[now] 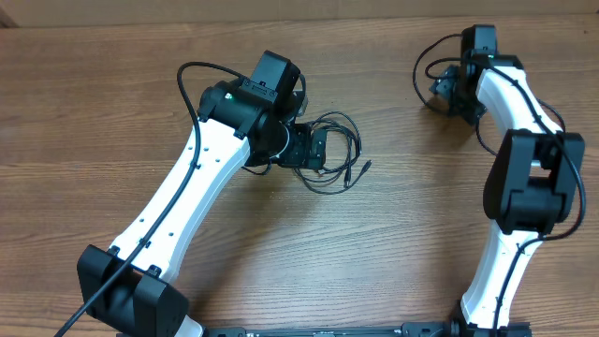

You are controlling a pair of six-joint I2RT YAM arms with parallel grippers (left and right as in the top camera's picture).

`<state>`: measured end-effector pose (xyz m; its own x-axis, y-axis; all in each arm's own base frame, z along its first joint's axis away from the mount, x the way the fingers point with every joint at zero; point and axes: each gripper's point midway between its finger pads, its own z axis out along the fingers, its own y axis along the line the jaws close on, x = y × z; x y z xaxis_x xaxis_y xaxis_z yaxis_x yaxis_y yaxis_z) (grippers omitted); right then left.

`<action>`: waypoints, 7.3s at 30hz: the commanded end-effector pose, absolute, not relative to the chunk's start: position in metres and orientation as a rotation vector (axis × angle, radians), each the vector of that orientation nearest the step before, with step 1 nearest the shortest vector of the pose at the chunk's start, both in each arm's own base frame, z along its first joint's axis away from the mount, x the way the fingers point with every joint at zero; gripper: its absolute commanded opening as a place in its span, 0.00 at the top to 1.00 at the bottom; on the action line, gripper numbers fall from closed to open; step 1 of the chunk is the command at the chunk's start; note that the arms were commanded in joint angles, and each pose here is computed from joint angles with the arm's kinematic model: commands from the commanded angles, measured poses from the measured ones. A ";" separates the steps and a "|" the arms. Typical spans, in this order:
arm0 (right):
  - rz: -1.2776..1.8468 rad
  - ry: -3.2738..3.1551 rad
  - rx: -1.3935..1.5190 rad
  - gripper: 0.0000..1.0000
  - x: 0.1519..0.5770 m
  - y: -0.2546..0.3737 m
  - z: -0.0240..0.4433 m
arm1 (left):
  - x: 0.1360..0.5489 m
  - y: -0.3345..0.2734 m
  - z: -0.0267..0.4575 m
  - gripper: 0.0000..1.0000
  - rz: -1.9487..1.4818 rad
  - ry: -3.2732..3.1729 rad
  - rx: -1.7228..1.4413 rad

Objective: Untangle cables

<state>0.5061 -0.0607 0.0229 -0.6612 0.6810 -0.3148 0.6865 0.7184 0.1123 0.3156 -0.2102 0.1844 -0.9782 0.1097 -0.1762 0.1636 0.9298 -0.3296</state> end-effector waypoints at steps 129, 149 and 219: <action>-0.346 2.532 1.754 0.08 0.310 -0.304 0.074 | 0.314 -0.212 0.181 0.00 -0.512 2.945 0.224; -0.255 2.535 1.843 0.31 0.285 -0.299 0.015 | 0.314 -0.212 0.181 0.00 -0.513 2.944 0.224; 0.170 2.410 1.373 0.00 0.451 -0.233 0.109 | 0.321 -0.215 0.183 0.00 -0.523 2.911 0.228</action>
<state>0.4481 -0.2502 0.1166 -0.4135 0.8729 -0.2591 0.8177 0.4812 0.3161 0.3217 -0.2133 0.1865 -0.9731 0.1071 -0.2039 0.1726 0.9253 -0.3377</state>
